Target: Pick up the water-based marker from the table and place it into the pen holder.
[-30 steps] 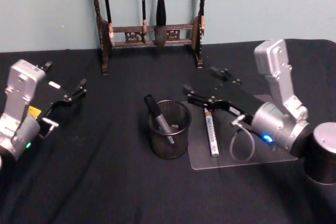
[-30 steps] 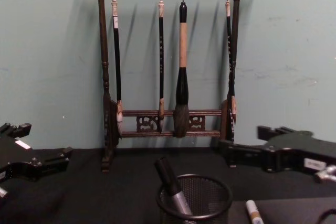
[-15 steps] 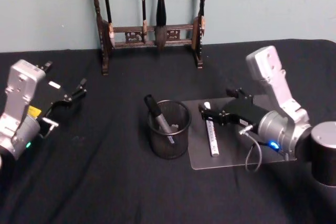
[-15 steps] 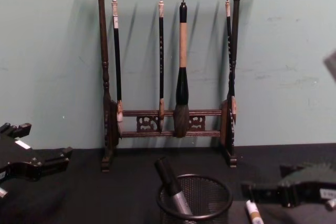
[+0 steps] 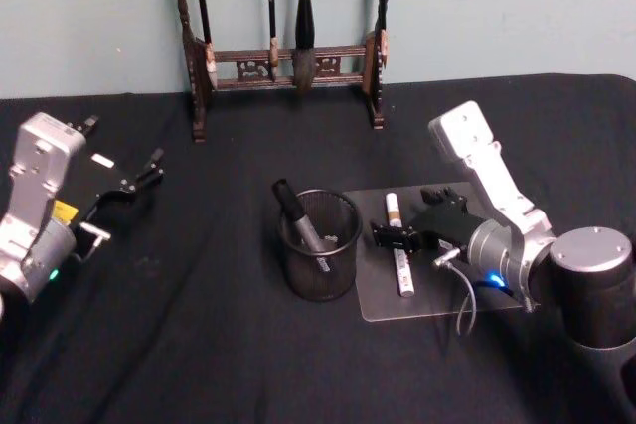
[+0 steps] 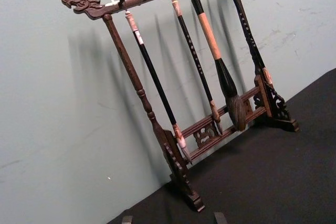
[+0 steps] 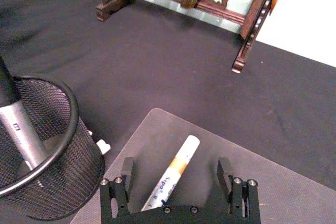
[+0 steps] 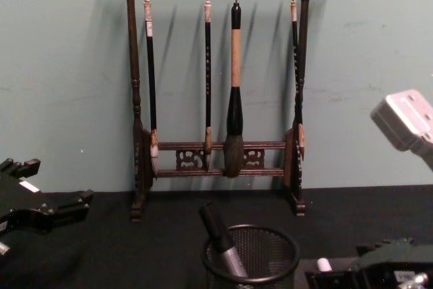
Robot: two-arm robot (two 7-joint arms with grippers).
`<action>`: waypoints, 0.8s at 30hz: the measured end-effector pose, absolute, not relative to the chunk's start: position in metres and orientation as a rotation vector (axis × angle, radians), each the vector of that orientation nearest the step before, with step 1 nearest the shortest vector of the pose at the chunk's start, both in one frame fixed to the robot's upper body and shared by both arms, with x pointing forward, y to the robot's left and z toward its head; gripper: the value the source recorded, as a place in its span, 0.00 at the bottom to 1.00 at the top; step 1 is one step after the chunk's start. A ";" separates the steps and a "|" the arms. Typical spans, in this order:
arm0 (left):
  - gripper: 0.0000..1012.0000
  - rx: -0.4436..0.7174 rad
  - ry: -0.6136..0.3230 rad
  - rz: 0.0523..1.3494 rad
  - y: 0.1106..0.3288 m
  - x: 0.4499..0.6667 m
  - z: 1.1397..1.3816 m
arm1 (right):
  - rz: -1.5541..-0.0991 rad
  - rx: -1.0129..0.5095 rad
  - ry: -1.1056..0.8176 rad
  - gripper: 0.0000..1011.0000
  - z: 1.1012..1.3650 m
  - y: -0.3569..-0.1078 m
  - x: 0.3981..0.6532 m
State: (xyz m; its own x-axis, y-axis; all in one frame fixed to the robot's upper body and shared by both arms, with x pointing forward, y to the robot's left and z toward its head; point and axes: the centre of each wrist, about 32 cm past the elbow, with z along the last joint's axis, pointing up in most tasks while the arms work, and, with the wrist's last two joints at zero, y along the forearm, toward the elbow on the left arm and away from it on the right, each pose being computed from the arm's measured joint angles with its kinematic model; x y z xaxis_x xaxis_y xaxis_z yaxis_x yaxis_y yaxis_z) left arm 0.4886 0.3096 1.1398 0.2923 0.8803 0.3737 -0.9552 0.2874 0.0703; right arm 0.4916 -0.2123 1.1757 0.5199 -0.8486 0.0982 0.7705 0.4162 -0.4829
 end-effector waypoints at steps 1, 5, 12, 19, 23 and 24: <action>0.99 0.304 -0.285 1.248 0.310 0.489 1.140 | -1.025 -0.520 0.172 0.99 1.175 -0.211 0.492; 0.99 0.305 -0.285 1.248 0.310 0.489 1.140 | -1.027 -0.540 0.176 0.99 1.173 -0.208 0.494; 0.99 0.304 -0.285 1.248 0.310 0.489 1.140 | -1.027 -0.555 0.200 0.99 1.168 -0.205 0.495; 0.99 0.304 -0.285 1.248 0.310 0.489 1.140 | -1.026 -0.550 0.214 0.99 1.166 -0.206 0.495; 0.99 0.304 -0.285 1.248 0.310 0.489 1.140 | -1.026 -0.546 0.221 0.99 1.165 -0.206 0.495; 0.99 0.304 -0.285 1.248 0.310 0.489 1.140 | -1.026 -0.546 0.221 0.99 1.165 -0.206 0.495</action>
